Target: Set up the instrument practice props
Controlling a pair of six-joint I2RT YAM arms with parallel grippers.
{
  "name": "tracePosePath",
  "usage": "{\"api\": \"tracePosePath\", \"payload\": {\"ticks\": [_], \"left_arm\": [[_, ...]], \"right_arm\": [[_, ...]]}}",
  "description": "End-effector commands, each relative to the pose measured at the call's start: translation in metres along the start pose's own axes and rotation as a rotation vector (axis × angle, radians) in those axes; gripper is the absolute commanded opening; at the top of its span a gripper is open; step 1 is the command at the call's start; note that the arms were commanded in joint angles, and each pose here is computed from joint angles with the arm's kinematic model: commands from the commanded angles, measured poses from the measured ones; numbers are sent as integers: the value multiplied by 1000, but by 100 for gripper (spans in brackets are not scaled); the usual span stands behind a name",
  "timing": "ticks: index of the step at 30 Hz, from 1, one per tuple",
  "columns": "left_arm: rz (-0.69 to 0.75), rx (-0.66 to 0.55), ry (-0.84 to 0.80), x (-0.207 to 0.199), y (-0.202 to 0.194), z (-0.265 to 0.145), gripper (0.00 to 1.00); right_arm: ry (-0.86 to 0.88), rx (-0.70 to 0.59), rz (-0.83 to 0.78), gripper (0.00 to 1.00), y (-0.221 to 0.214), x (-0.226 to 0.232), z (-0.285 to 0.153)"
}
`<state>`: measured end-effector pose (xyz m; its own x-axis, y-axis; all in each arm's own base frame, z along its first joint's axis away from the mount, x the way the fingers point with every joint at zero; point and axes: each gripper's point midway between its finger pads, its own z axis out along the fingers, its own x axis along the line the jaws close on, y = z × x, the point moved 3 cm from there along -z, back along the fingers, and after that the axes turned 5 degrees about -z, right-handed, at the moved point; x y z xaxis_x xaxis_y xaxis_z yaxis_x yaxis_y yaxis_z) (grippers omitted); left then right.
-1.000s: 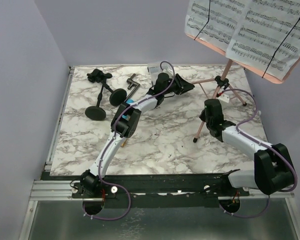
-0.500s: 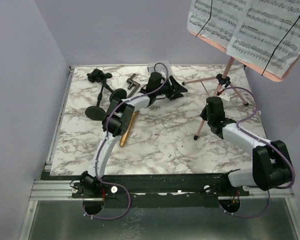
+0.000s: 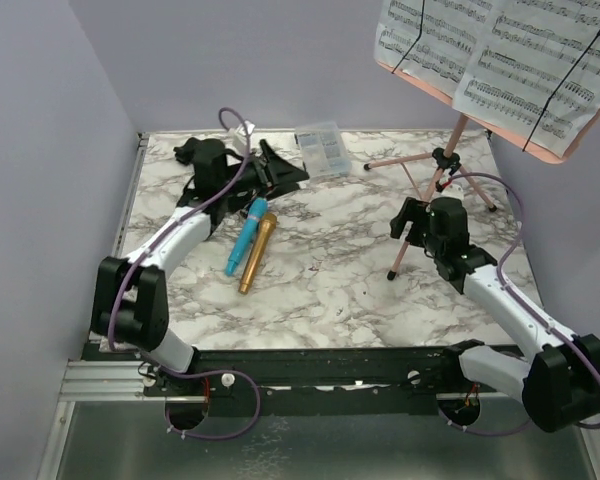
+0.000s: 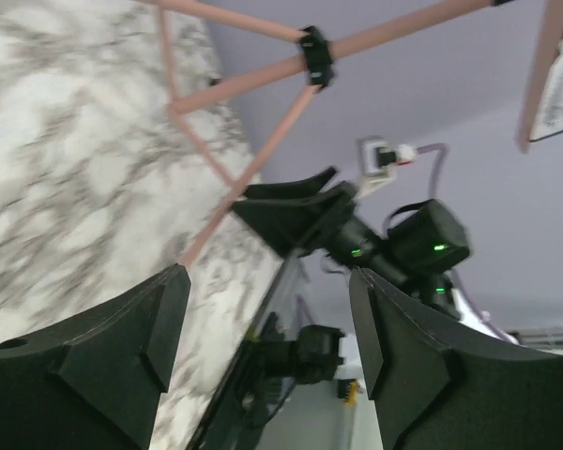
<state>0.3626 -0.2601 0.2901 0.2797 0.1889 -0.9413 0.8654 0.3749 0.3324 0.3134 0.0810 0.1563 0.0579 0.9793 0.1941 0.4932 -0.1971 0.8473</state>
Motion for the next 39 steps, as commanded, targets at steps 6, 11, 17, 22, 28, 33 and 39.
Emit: {"api": "tracePosePath", "payload": {"ticks": [6,11,17,22,28,33,39], "left_arm": [[135,-319,905,105,19,-186,81],[95,-584,1007,118,60,-218,96],[-429,-645,701,137,110,-172,93],[-640,-698,638,175,160,-144,90],[-680,-812,824,239,185,-137,90],[-727,-883,1037,290,168,-140,83],[-632,-886,1135,319,174,-129,71]], "right_arm": [[258,34,-55,86,1,27,-58],[447,40,-66,86,3,51,-87],[579,52,-47,87,4,68,-109],[557,18,-52,86,10,64,-119],[536,15,-50,86,15,62,-121],[514,11,-39,86,19,60,-121],[501,12,-38,87,21,59,-120]]}}
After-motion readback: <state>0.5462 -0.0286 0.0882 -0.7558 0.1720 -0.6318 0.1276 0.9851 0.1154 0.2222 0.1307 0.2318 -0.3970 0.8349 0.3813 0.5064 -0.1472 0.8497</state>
